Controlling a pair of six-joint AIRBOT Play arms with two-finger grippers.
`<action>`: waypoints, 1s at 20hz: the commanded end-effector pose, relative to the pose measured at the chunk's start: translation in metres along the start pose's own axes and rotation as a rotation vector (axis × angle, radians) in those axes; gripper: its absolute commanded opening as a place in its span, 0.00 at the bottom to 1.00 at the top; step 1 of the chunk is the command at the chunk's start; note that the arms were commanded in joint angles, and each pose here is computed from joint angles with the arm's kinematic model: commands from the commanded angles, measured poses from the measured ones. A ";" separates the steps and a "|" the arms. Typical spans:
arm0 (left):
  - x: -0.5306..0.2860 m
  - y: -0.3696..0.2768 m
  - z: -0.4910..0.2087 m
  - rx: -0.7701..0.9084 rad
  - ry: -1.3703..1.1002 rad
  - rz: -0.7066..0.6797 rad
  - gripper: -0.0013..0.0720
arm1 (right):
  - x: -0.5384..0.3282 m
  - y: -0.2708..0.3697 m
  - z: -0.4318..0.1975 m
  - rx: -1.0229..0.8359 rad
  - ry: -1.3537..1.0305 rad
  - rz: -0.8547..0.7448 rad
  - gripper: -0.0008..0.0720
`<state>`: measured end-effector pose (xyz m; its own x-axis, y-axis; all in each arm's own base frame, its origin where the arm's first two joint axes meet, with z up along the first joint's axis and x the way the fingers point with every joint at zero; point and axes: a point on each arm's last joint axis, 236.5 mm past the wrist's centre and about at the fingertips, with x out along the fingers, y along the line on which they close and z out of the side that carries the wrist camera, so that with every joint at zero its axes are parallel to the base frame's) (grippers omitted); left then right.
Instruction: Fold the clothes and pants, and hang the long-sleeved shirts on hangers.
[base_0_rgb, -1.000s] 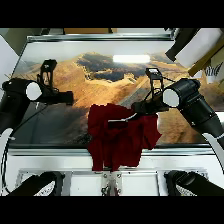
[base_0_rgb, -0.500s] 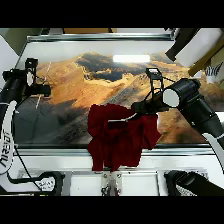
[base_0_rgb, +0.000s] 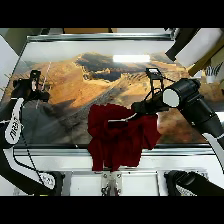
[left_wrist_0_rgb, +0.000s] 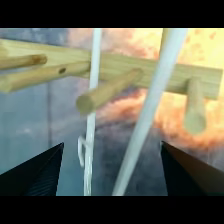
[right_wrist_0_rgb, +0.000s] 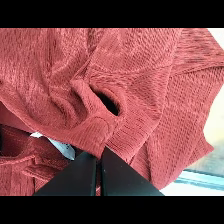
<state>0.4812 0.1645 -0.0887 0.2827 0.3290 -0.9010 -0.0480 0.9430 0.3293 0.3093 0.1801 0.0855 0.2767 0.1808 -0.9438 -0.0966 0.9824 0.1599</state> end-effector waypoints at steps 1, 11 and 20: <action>0.027 -0.002 0.001 0.026 -0.016 -0.006 0.88 | 0.001 0.000 0.000 0.001 0.002 -0.001 0.05; 0.032 -0.002 0.005 0.026 -0.037 -0.007 0.45 | 0.001 0.000 0.000 0.001 0.002 0.000 0.05; 0.010 0.007 0.010 0.013 -0.050 0.005 0.05 | 0.001 0.000 0.000 0.000 0.002 -0.001 0.05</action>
<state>0.4931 0.1721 -0.1091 0.3154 0.3211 -0.8930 -0.0308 0.9440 0.3285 0.3092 0.1803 0.0851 0.2754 0.1809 -0.9442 -0.0964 0.9824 0.1601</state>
